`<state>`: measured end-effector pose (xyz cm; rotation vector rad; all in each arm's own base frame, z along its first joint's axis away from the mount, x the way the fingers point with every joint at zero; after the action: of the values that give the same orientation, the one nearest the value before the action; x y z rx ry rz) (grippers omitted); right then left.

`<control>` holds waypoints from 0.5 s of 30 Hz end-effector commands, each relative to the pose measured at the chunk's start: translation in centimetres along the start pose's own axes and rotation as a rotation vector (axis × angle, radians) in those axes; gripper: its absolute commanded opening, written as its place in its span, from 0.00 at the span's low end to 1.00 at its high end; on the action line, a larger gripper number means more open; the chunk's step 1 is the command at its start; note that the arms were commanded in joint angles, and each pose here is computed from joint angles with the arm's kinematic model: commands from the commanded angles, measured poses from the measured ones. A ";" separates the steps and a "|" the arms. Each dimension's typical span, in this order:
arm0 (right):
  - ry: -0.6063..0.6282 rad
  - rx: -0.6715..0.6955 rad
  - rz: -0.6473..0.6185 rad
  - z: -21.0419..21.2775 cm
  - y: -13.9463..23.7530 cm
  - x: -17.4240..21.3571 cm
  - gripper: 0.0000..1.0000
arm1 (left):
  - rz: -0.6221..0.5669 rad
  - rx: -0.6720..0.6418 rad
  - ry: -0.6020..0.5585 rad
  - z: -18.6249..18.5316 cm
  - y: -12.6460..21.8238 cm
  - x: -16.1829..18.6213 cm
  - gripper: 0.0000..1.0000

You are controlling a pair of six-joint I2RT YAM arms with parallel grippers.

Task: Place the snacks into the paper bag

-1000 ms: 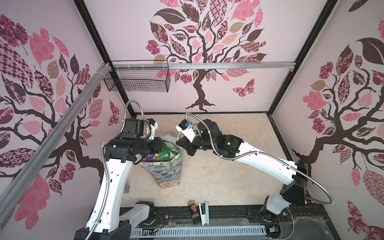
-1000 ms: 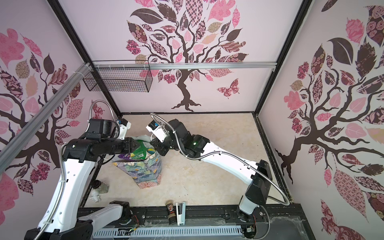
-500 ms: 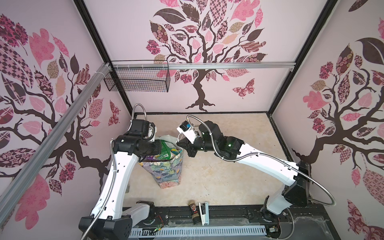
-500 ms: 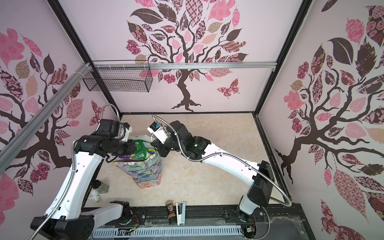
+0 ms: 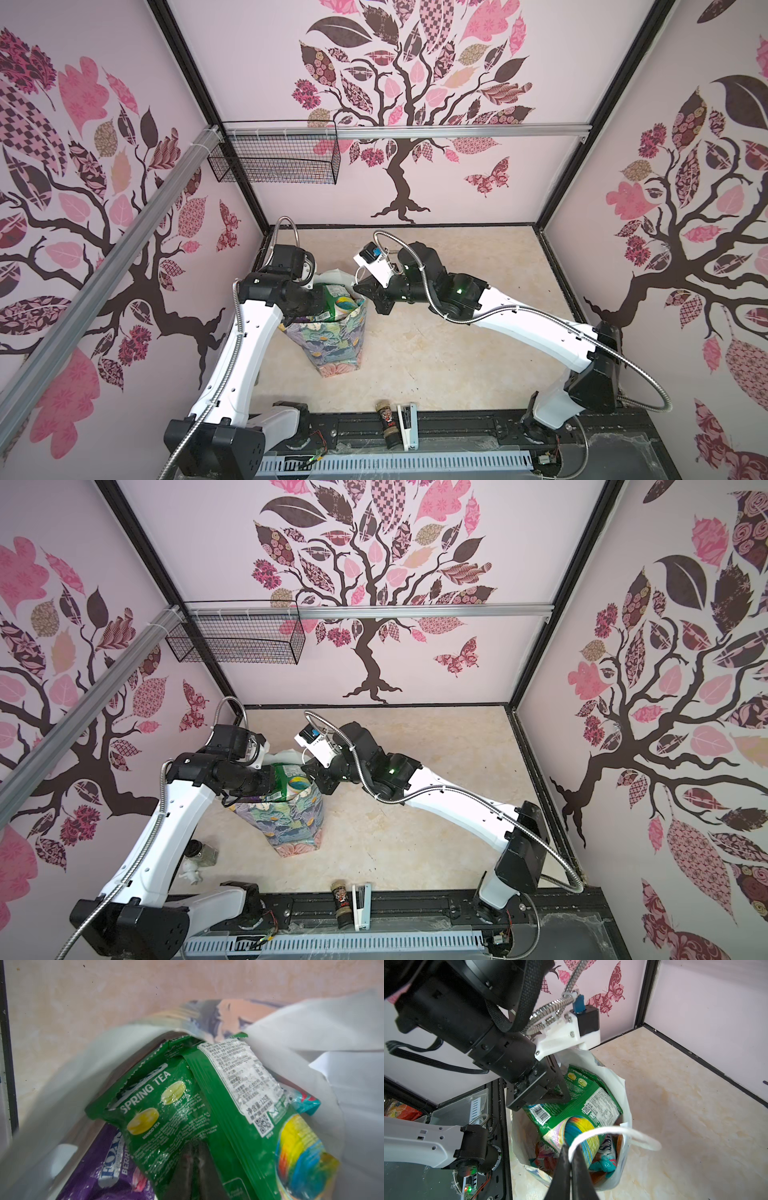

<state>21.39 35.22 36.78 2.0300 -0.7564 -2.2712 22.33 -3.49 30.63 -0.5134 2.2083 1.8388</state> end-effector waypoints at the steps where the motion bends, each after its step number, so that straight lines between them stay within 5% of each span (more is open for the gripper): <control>1: 0.021 0.019 -0.044 0.2 2.1 -1.2 0.00 | 0.045 -0.015 0.011 0.3 -1.9 0.5 0.11; 5: 0.016 0.025 -0.039 0.2 2.2 -0.9 0.00 | 0.024 0.023 0.001 0.0 -1.9 0.4 0.12; 9: 0.022 0.059 -0.033 0.0 2.1 -0.8 0.00 | -0.097 0.025 0.009 -0.2 0.8 -0.2 0.35; 13: 0.042 0.115 -0.024 -1.2 2.0 -1.0 0.00 | -0.267 0.035 0.008 -0.6 5.9 -0.6 0.67; 15: 0.039 0.142 -0.023 -2.3 2.0 -1.0 0.00 | -0.341 0.060 0.004 -0.9 8.6 -0.7 0.72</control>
<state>21.99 34.16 36.84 2.0735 -0.8552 -2.2590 20.99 -3.19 34.25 -0.6968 2.1163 1.7170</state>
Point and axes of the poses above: each gripper's point midway between its finger pads, its own y axis back along the fingers, its own z axis along the line the jaws close on, x = y × z, the point moved 10 cm from there along y, back along the fingers, and after that the axes turned 6 degrees about y, right-handed, at the moved point
